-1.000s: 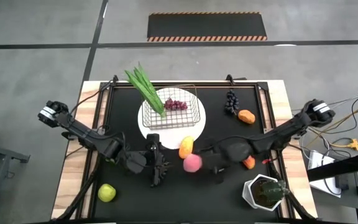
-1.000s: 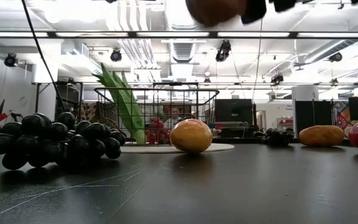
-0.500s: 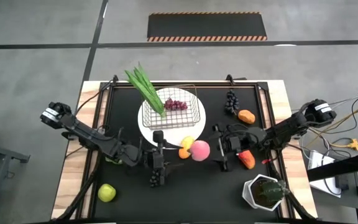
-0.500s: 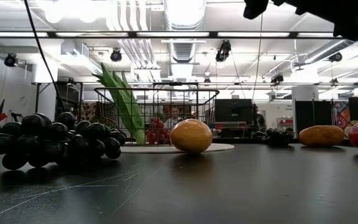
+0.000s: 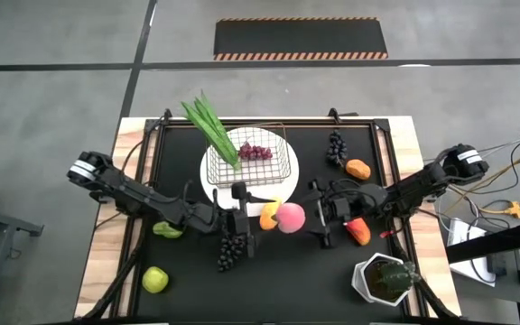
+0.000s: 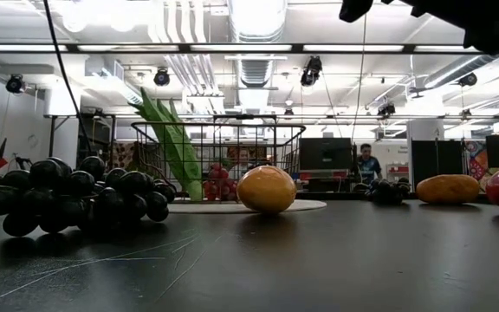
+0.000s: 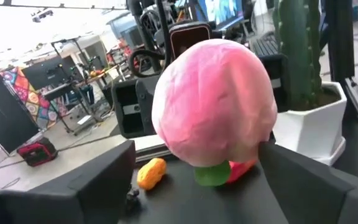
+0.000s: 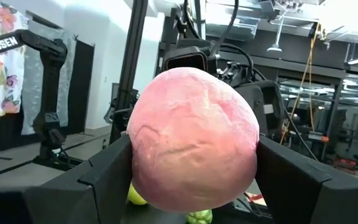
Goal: Build produce basket
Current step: Put the pink peach into the gold wire basket
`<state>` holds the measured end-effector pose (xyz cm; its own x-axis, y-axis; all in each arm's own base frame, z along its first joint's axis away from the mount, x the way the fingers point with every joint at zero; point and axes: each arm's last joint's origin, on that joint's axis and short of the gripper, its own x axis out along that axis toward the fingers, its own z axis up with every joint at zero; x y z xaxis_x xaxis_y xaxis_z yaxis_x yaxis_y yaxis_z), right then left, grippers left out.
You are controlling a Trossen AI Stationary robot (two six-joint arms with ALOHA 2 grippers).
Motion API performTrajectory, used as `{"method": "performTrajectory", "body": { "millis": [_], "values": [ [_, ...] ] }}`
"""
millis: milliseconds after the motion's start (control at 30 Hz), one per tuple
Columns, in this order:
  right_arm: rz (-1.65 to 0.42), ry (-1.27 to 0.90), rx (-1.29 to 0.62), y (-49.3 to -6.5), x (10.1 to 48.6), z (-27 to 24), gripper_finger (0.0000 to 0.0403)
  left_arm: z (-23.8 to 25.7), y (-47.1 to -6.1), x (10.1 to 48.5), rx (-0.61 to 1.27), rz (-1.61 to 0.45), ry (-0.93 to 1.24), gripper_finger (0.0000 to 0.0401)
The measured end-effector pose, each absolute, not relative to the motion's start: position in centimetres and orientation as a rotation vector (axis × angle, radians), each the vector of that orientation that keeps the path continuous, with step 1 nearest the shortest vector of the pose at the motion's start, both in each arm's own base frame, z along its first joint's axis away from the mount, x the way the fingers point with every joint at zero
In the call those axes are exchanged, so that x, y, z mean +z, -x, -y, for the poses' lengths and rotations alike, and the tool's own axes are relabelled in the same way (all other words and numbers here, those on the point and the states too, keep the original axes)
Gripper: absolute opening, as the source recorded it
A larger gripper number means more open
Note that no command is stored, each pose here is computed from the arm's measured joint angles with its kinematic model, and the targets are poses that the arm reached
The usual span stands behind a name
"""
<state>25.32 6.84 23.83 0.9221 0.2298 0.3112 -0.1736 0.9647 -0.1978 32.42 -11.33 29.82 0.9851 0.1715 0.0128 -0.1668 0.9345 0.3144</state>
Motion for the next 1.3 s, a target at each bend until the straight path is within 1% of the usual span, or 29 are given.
{"method": "performTrajectory", "body": {
  "millis": [100,167,267,533,633,767,867,933,1100,1200,1300],
  "values": [
    [0.347,0.152,0.214,-25.3,23.9,-6.8,0.0276,11.3,-33.0,29.5,0.152,0.014,-0.326,0.0352],
    [0.354,0.131,0.183,-25.3,24.0,-6.6,0.0276,11.2,-33.5,29.0,0.157,0.024,-0.323,0.0357],
    [0.348,0.112,0.124,-25.3,24.0,-6.4,0.0276,11.0,-33.9,28.7,0.163,0.033,-0.325,0.0358],
    [0.348,0.11,0.097,-25.3,24.1,-6.3,0.0276,10.5,-34.1,28.9,0.179,0.061,-0.308,0.0356],
    [0.346,0.121,0.089,-25.3,24.0,-6.3,0.0276,10.2,-34.2,28.9,0.188,0.064,-0.304,0.0335],
    [0.34,0.132,0.087,-25.4,24.0,-6.3,0.0281,10.1,-34.2,28.9,0.191,0.064,-0.302,0.0288],
    [0.339,0.104,0.088,-25.4,24.0,-6.2,0.0304,10.1,-34.2,28.9,0.191,0.065,-0.281,0.0255],
    [0.333,0.092,0.086,-25.4,24.0,-6.0,0.0322,10.1,-34.2,28.9,0.197,0.065,-0.276,0.0241],
    [0.251,0.096,0.022,-25.1,24.0,-5.7,0.036,9.9,-34.0,29.0,0.277,0.034,-0.269,0.0235],
    [0.191,0.095,-0.07,-24.3,24.7,-5.2,0.0365,9.4,-33.3,29.5,0.357,-0.035,-0.242,0.0234],
    [0.108,0.108,-0.17,-23.2,25.8,-4.7,0.0366,8.3,-32.4,30.3,0.418,-0.173,-0.215,0.0233]
  ]
}}
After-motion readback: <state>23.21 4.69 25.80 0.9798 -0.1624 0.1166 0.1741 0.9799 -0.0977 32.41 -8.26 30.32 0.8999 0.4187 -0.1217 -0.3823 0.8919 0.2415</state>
